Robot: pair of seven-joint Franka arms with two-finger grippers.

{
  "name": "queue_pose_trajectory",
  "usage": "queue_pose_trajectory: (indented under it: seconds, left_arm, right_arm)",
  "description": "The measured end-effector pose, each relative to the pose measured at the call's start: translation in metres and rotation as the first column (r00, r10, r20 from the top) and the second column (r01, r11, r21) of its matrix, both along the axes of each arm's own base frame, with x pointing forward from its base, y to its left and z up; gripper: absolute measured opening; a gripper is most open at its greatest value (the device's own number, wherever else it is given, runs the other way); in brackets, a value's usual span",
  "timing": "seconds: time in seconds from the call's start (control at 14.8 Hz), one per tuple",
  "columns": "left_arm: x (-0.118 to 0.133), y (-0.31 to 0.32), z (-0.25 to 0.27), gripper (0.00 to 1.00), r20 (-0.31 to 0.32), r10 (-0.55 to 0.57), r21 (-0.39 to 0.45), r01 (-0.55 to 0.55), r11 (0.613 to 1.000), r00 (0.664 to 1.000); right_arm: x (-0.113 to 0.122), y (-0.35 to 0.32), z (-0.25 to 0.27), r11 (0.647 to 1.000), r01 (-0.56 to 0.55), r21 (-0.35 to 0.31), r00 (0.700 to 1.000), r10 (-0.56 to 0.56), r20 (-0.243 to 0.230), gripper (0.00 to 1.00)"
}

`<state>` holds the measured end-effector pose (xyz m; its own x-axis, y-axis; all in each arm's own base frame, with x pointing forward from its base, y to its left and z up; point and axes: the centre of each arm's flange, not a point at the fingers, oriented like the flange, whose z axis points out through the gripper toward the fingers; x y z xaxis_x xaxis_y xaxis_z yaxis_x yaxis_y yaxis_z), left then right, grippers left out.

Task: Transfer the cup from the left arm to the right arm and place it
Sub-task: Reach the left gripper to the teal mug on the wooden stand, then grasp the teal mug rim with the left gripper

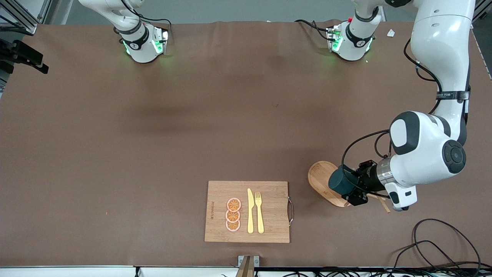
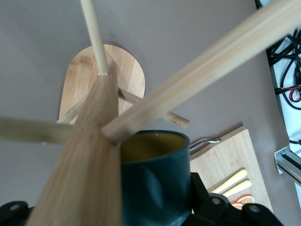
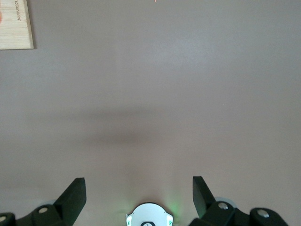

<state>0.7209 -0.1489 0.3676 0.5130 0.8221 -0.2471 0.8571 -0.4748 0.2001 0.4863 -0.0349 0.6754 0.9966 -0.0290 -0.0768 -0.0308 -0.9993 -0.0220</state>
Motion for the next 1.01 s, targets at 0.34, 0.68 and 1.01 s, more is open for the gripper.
queue_pose_trajectory:
  seconds: [0.34, 0.68, 1.01]
  left_arm:
    - [-0.002, -0.016, 0.004, 0.87, 0.004, -0.017, -0.018, 0.017, 1.0, 1.0]
    - [-0.006, -0.041, 0.024, 0.87, 0.018, -0.004, -0.039, 0.005, 0.999, 1.0]
    - [-0.021, -0.079, 0.068, 0.87, 0.019, 0.042, -0.091, -0.04, 0.995, 0.999]
  right_arm:
    - [0.0, 0.0, 0.0, 1.0, 0.0, 0.0, 1.0, 0.0, 0.0, 1.0]
    - [0.0, 0.0, 0.0, 1.0, 0.0, 0.0, 1.0, 0.0, 0.0, 1.0]
    - [0.0, -0.001, 0.0, 1.0, 0.001, 0.0, 1.0, -0.001, -0.001, 1.0]
